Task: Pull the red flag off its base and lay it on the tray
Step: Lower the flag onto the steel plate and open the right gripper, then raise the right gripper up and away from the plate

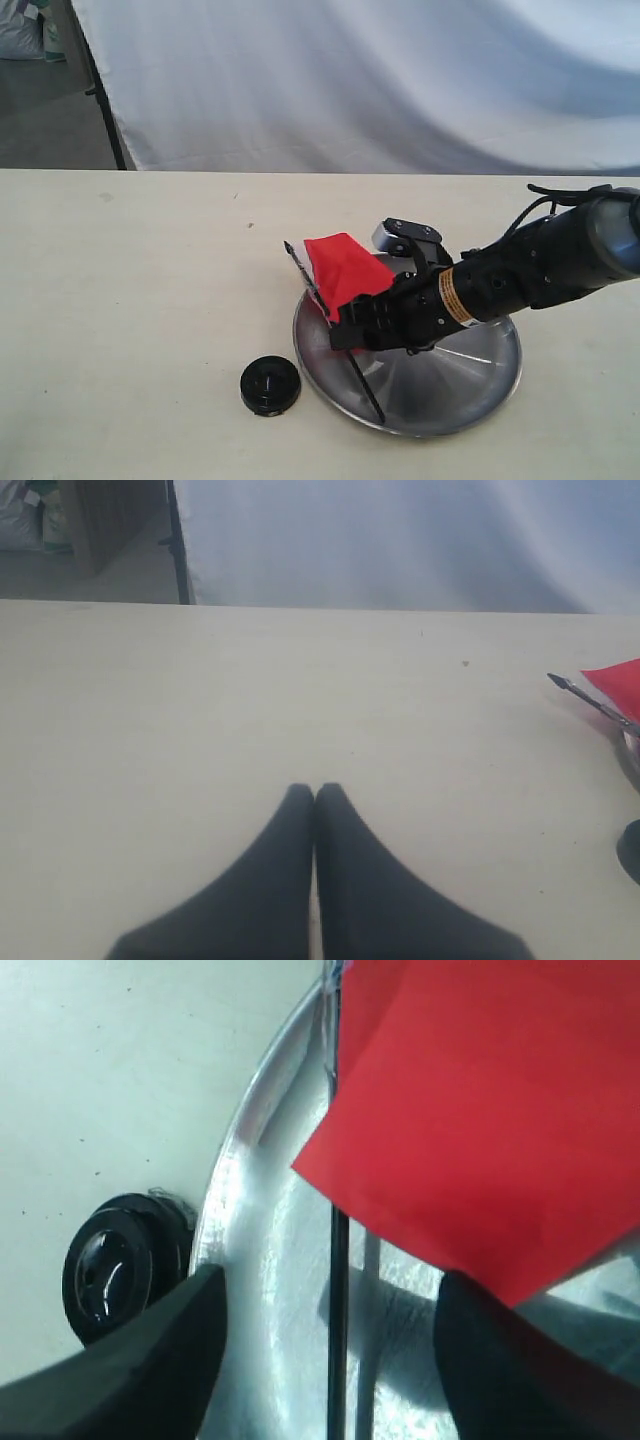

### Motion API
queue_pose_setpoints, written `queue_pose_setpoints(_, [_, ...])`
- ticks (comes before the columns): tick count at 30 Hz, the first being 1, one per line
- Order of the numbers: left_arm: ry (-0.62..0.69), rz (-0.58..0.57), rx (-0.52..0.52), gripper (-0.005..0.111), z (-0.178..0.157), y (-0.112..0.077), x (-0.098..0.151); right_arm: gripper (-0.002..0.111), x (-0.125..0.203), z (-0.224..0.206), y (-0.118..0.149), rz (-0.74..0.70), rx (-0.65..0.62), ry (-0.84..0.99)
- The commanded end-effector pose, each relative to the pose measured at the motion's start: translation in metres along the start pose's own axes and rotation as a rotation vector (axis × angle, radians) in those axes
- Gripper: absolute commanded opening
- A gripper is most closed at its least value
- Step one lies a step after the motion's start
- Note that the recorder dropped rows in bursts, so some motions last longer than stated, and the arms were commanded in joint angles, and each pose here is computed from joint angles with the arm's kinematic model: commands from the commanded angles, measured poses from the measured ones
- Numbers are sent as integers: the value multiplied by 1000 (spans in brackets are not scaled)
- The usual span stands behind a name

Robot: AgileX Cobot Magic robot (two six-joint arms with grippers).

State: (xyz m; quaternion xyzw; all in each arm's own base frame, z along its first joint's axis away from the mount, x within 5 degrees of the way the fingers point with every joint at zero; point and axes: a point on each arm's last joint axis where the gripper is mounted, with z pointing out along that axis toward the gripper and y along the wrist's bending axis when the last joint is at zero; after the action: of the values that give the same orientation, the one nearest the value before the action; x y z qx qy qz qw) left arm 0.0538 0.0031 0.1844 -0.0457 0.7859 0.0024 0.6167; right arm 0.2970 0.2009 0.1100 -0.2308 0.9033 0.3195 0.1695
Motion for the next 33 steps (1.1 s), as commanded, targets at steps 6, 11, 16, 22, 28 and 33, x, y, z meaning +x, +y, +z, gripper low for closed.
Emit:
queue_pose_setpoints(6, [-5,-7,1,0,0,0,0,55,-38,-32,38,-24,-194,-85])
queue_pose_setpoints(11, [-5,-7,1,0,0,0,0,23,-60,-67,70,-130,-320,-152])
queue_pose_setpoints(16, [-5,-7,1,0,0,0,0,0,-67,-105,99,-230,-395,-213])
queue_pose_setpoints(22, [-5,-7,1,0,0,0,0,0,-64,-157,134,-351,-446,-305])
queue_pose_setpoints(28, [-5,-7,1,0,0,0,0,-1,-52,-215,167,-460,-455,-433])
queue_pose_setpoints(33, [-5,-7,1,0,0,0,0,-1,-33,-263,194,-553,-460,-544])
